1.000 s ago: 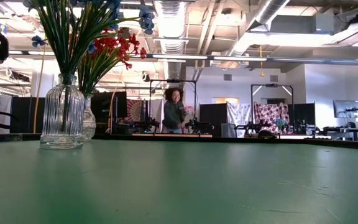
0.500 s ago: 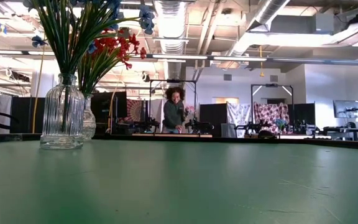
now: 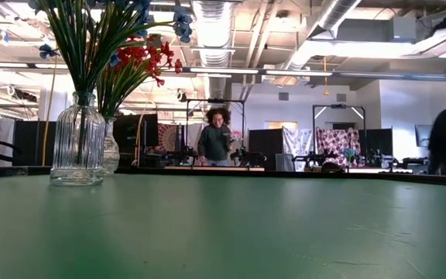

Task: Sort flowers into vase by color
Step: Put the yellow flower into the yellow vase

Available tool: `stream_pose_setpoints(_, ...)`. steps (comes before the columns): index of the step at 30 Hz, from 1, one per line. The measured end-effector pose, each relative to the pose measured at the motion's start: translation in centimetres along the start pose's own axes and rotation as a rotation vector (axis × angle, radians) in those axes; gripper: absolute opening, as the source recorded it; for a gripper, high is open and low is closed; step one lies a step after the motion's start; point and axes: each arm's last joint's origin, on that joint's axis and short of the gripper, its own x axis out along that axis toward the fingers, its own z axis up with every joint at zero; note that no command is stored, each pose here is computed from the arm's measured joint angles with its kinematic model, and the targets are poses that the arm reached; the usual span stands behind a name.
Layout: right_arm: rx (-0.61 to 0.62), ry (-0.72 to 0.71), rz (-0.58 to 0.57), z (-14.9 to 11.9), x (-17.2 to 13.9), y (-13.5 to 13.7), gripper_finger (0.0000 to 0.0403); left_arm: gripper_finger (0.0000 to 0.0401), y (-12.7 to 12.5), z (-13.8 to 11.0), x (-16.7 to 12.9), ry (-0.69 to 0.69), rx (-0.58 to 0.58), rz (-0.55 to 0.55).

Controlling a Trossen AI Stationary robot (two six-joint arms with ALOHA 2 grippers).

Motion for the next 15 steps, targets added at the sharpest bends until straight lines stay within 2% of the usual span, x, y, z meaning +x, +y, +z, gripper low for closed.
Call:
stream_pose_setpoints(6,0.000,-0.003,-0.001,0.03,0.01,-0.02,0.0024,0.0141,0.16,-0.16,0.10,0.010,-0.015,0.012)
stream_pose_setpoints(15,-0.001,-0.012,-0.001,0.12,0.00,-0.01,0.0024,0.0050,0.13,-0.13,0.11,0.004,-0.016,0.001)
